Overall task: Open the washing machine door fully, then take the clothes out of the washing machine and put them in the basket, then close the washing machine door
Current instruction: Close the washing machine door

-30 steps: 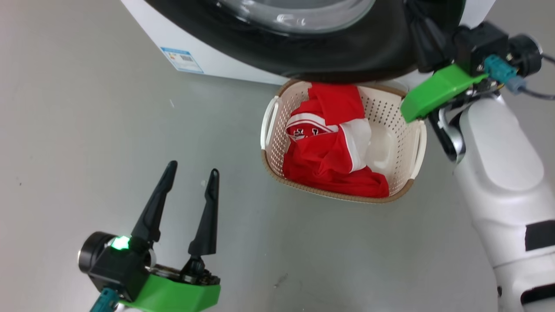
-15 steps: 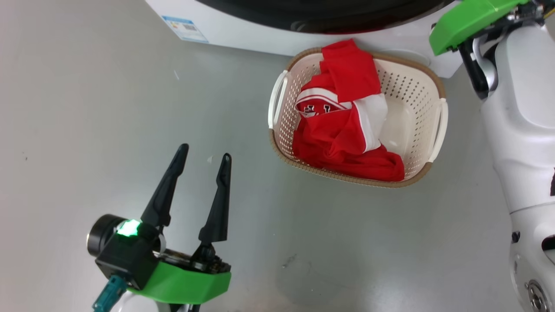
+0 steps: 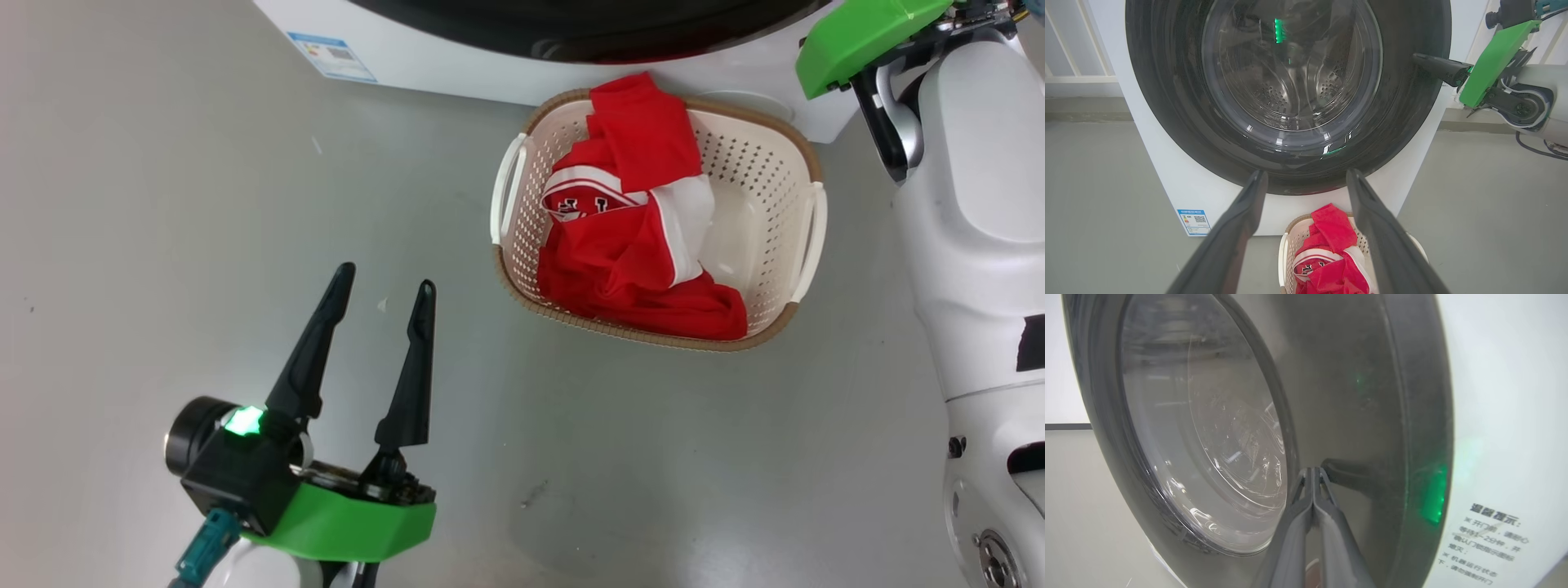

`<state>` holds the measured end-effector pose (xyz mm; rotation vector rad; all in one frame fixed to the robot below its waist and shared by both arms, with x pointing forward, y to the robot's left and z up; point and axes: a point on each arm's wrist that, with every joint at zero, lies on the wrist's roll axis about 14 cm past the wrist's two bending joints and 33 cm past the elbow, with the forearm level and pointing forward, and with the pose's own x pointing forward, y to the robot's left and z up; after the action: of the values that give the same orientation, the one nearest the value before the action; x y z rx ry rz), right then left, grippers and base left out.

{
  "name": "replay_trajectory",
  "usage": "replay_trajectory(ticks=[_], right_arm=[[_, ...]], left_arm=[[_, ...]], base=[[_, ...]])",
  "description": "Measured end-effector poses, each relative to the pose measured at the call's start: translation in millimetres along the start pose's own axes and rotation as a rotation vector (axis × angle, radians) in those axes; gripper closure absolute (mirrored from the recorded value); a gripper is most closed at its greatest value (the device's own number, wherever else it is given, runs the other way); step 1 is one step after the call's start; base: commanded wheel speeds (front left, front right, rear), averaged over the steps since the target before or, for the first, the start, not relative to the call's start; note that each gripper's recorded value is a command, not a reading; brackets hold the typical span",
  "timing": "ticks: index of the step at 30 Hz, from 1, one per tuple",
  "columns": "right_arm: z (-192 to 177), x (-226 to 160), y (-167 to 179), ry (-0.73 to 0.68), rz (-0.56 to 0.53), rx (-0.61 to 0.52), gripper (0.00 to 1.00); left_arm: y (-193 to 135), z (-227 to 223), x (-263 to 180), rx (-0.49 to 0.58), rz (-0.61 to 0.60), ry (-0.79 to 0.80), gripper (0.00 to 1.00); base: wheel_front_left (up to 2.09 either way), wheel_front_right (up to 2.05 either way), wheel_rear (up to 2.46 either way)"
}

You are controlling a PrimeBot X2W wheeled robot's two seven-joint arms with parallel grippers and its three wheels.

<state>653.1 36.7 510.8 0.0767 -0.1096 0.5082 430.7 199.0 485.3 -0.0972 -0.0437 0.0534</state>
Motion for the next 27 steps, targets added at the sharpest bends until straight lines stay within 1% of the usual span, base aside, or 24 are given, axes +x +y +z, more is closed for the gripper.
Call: replay_trajectory(ticks=[4,5,6,7,10,15,21,27], right_arm=[[11,-8,-6,-0.024,-0.016,0.012,1.0],[13,-10,-9,-0.032,-0.022,0.014,0.8],[15,-14,-13,-0.038,-0.033,0.016,0.42],[18,-18,-16,-0.045,-0.041,0.019,0.0],[17,-35,-20,-0.046,-0.055,0.031,0.0],[23,-67,-16,-0.072,-0.054,0.055,0.0],[34,-110,-27,-0.102,-0.107,0.083,0.0],[48,-151,-45,-0.118,-0.186,0.068,0.0]], left_arm=[[-4,3,1,-0.009,-0.012,-0.01,0.0],[-5,3,2,-0.011,-0.014,-0.012,0.0],[-6,4,2,-0.016,-0.016,-0.015,0.0],[-7,5,3,-0.02,-0.018,-0.018,0.0],[-8,9,4,-0.043,-0.02,-0.031,0.0],[-11,19,9,-0.072,-0.026,-0.065,0.0],[-22,23,12,-0.101,-0.059,-0.081,0.0],[-35,31,7,-0.125,-0.1,-0.099,0.0]], base=[[0.0,0.0,0.0],[0.0,0.0,0.0],[0.0,0.0,0.0],[0.0,0.0,0.0],[0.0,0.0,0.0],[0.0,0.0,0.0],[0.0,0.0,0.0],[0.0,0.0,0.0]])
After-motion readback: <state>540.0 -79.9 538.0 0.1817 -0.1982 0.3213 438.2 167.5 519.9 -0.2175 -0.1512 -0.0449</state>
